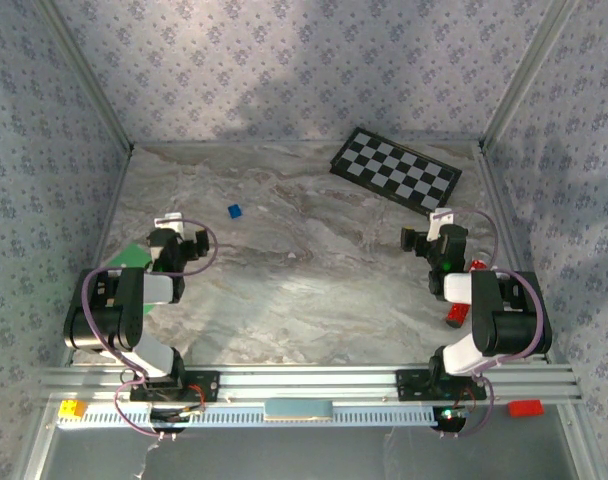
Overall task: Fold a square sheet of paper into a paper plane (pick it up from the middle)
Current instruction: Move the square sheet of paper to the center of the table.
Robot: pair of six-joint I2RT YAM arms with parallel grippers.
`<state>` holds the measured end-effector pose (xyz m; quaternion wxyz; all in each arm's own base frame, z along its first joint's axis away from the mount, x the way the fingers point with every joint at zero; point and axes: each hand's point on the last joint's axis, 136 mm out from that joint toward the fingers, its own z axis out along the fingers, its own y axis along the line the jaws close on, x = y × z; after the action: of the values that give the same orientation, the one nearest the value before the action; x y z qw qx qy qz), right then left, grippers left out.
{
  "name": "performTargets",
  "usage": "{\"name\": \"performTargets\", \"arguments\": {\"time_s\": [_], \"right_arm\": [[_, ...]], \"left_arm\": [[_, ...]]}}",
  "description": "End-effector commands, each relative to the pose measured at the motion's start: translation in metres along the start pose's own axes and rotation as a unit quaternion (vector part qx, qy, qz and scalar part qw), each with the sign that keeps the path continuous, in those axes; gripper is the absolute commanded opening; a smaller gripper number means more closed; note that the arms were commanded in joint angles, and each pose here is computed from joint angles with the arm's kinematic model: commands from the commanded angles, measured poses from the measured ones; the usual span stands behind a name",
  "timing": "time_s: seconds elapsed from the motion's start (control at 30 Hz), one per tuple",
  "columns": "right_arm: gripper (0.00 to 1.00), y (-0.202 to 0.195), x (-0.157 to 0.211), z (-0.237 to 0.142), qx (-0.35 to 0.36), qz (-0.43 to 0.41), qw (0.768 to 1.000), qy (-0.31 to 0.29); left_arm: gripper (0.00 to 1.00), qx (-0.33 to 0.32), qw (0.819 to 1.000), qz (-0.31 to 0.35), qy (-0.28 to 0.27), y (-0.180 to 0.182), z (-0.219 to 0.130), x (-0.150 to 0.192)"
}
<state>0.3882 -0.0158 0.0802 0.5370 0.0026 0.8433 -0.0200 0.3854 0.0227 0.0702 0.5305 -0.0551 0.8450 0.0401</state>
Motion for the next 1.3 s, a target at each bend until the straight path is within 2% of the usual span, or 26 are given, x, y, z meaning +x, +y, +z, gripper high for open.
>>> {"name": "performTargets", "arguments": {"time_s": [0.0, 0.13, 0.3, 0.4, 0.47, 0.57, 0.7, 0.77, 0.83, 0.9, 0.97, 1.07, 1.27], "right_arm": [[1.00, -0.001, 0.000, 0.002, 0.001, 0.003, 1.000, -0.001], [1.00, 0.008, 0.000, -0.001, -0.019, -0.009, 1.000, -0.005], [1.00, 0.016, -0.005, -0.009, -0.036, -0.025, 0.999, -0.025], [1.00, 0.016, -0.018, -0.016, -0.035, -0.023, 0.999, -0.020], [1.00, 0.018, -0.027, -0.023, -0.049, -0.007, 0.999, 0.009], [1.00, 0.022, -0.039, -0.041, -0.054, 0.022, 0.997, 0.052], [1.00, 0.034, -0.052, -0.069, -0.076, 0.083, 0.991, 0.068], [0.99, 0.033, -0.053, -0.078, -0.071, 0.146, 0.983, 0.086], [1.00, 0.039, -0.047, -0.086, -0.085, 0.199, 0.970, 0.113], [1.00, 0.066, -0.046, -0.094, -0.171, 0.224, 0.951, 0.130], [1.00, 0.090, -0.046, -0.100, -0.233, 0.244, 0.929, 0.153], [1.00, 0.123, -0.041, -0.109, -0.286, 0.236, 0.909, 0.189], [1.00, 0.165, -0.026, -0.116, -0.293, 0.156, 0.915, 0.231]], "left_arm": [[1.00, 0.006, 0.999, -0.001, -0.033, -0.001, 0.001, -0.022], [1.00, 0.034, 0.999, 0.014, -0.035, -0.013, -0.001, -0.022], [1.00, 0.025, 0.997, 0.009, -0.070, -0.009, -0.020, -0.034], [1.00, -0.007, 0.999, -0.018, -0.044, 0.005, -0.031, -0.042], [1.00, -0.042, 0.997, -0.055, -0.020, 0.020, -0.039, -0.046], [1.00, -0.118, 0.981, -0.147, 0.042, 0.048, -0.058, -0.040], [1.00, -0.170, 0.958, -0.203, 0.112, 0.061, -0.084, -0.030], [1.00, -0.174, 0.951, -0.223, 0.122, 0.062, -0.092, -0.021], [1.00, -0.146, 0.953, -0.239, 0.118, 0.054, -0.096, -0.016], [1.00, -0.132, 0.948, -0.269, 0.102, 0.052, -0.102, -0.012], [1.00, -0.137, 0.937, -0.304, 0.105, 0.057, -0.106, -0.004], [1.00, -0.141, 0.922, -0.334, 0.134, 0.066, -0.106, 0.007], [1.00, -0.150, 0.893, -0.364, 0.218, 0.083, -0.091, 0.032]]}}
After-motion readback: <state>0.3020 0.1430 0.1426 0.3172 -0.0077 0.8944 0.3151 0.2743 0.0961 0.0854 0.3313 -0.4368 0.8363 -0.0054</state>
